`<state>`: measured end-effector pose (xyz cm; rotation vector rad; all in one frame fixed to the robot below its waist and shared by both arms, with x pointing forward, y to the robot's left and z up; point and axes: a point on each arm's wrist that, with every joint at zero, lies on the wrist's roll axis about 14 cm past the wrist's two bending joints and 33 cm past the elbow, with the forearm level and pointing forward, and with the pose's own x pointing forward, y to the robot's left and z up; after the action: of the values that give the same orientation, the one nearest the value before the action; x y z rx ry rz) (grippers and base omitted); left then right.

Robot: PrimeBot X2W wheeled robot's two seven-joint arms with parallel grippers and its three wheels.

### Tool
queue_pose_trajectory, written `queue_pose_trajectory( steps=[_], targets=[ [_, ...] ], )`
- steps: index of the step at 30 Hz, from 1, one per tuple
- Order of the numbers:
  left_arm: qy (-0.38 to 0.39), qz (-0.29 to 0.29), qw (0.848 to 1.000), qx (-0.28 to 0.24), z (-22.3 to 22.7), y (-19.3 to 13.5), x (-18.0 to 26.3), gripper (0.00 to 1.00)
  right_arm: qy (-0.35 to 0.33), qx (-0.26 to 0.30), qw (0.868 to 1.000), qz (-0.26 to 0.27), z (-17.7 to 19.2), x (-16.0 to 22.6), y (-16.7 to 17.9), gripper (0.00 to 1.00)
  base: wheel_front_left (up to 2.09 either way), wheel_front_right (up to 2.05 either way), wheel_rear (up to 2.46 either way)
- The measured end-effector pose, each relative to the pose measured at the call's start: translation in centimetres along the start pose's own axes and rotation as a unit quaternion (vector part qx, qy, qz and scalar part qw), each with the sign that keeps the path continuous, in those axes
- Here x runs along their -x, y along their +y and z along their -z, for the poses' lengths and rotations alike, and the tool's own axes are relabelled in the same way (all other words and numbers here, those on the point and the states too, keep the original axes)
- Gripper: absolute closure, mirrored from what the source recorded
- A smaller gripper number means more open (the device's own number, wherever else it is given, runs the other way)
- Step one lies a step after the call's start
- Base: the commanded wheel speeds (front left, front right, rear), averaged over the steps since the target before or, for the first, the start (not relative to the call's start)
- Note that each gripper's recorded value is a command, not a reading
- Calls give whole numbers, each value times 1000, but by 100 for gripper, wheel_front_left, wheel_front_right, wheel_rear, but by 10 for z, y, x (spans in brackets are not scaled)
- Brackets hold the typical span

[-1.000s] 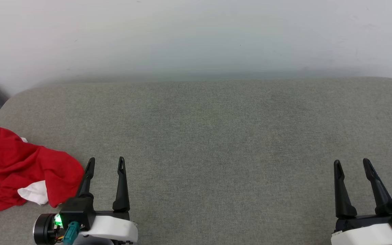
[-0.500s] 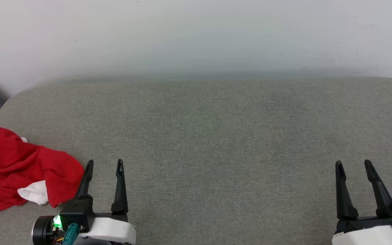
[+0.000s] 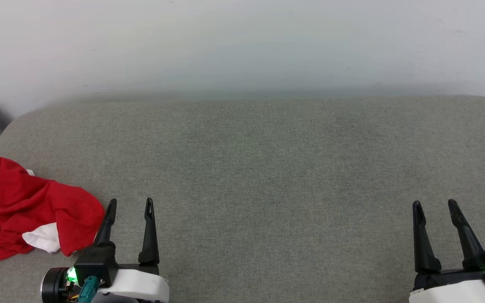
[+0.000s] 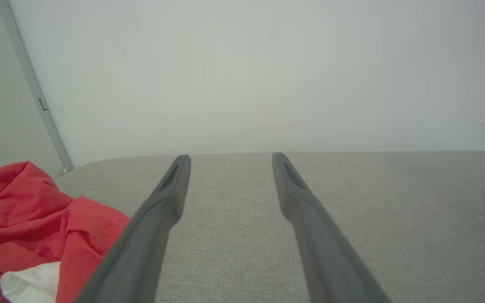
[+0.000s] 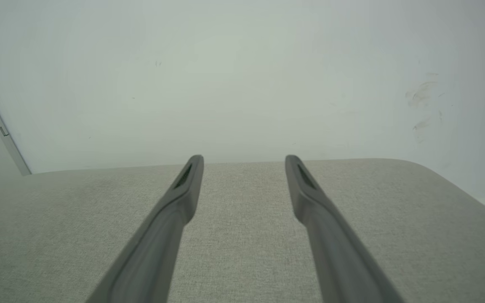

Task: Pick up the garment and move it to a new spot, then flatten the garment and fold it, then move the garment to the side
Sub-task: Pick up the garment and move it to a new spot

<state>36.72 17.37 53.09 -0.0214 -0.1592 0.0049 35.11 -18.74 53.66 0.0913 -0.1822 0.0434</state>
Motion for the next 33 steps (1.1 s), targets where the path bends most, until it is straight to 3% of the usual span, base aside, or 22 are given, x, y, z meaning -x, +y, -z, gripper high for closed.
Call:
queue_pose_trajectory(
  steps=[7, 13, 23, 33],
  targets=[
    [3, -8, 1000, -4, 2, 5, 4, 0, 4, -2, 1000, -9, 4, -4, 5, 0, 0, 0, 0],
    [1, -58, 998, -21, -3, 36, 16, 0, 12, -10, 999, -51, 12, -17, 32, 0, 0, 0, 0],
    [2, -173, 984, -47, -12, 102, 58, 0, 27, -22, 989, -145, 29, -43, 95, 0, 0, 0, 0],
    [4, -275, 960, -58, -21, 152, 110, 0, 35, -31, 973, -228, 39, -53, 154, 0, 0, 0, 0]
  ],
)
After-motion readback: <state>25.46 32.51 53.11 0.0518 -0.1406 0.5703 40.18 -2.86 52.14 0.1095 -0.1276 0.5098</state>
